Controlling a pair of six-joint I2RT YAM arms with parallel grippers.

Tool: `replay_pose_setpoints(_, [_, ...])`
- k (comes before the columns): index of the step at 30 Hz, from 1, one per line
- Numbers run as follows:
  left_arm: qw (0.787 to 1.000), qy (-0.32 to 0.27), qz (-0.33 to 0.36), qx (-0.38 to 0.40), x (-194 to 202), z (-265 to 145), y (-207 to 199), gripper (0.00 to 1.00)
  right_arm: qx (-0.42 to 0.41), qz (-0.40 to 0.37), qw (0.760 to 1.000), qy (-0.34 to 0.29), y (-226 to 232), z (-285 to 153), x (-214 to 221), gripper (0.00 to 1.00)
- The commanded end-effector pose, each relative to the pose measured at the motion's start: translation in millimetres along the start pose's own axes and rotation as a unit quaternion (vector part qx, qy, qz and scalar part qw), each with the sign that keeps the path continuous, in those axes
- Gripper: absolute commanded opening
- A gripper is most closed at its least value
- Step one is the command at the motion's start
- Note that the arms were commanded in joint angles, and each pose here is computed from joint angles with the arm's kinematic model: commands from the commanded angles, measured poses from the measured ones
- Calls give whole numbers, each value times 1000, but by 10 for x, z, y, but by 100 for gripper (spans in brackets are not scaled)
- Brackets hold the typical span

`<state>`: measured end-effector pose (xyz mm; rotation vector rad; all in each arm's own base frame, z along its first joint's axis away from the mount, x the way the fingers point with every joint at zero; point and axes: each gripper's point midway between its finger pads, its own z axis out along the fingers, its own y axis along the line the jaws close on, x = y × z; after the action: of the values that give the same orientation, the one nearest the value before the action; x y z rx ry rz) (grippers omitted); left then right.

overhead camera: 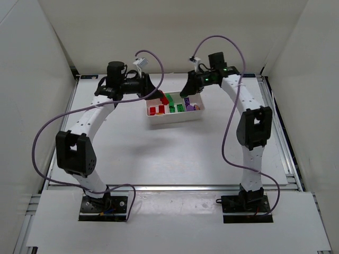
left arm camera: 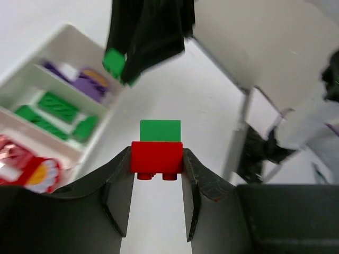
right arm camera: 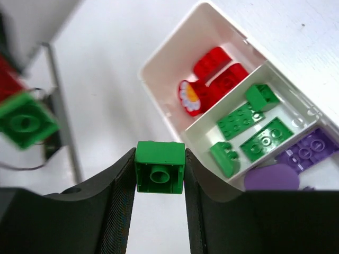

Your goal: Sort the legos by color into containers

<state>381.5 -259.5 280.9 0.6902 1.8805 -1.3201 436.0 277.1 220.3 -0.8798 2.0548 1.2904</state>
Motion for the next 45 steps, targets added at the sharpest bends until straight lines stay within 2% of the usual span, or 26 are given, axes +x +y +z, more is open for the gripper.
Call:
replay_pose_setpoints(1, [990, -25, 54, -131, -221, -275, 196, 22, 111, -51, 992, 37, -264, 310, 12, 0])
replay_pose_setpoints(3, [985, -40, 63, -155, -322, -370, 229, 23, 119, -46, 991, 47, -368, 461, 70, 0])
replay_pose_setpoints(9, [984, -47, 63, -161, -365, -436, 262, 25, 150, -53, 984, 75, -695, 693, 265, 1])
replay_pose_setpoints(11, [983, -47, 63, -163, -359, -440, 270, 26, 169, -55, 980, 89, -789, 719, 358, 13])
replay_pose_setpoints(12, [984, -46, 62, -163, -354, -440, 280, 26, 172, -58, 979, 93, -808, 732, 385, 30])
replay_pose_setpoints(15, [984, -45, 61, -159, -347, -430, 296, 26, 184, -59, 976, 105, -860, 743, 473, 58])
replay_pose_setpoints(19, [988, -43, 54, -141, -301, -399, 324, 27, 168, -70, 978, 99, -756, 755, 415, 79])
replay_pose_setpoints(21, [989, -45, 57, -130, -304, -388, 333, 27, 129, -63, 986, 82, -611, 750, 343, 89])
replay_pose_setpoints(24, [994, -47, 49, -86, -268, -369, 299, 27, 19, -62, 997, 41, -180, 675, 140, 92])
replay_pose_setpoints(26, [996, -49, 47, -56, -281, -388, 257, 27, -43, -81, 996, 10, 137, 554, -51, 91])
replay_pose_setpoints(27, [997, -49, 45, -47, -281, -386, 245, 27, -108, -79, 991, -3, 338, 465, -67, 90])
replay_pose_setpoints(30, [998, -43, 37, -17, -273, -379, 242, 27, -206, -98, 973, -36, 701, 160, -232, 88])
replay_pose_setpoints(33, [999, -31, 30, 20, -225, -364, 203, 27, -250, -60, 966, -34, 790, -22, -254, 87])
replay_pose_setpoints(37, [997, -21, 14, 68, -187, -333, 136, 28, -286, -60, 956, -40, 916, -164, -322, 87])
replay_pose_setpoints(45, [993, -7, 6, 118, -236, -204, 142, 28, -310, -61, 948, -29, 1044, -65, -308, 89])
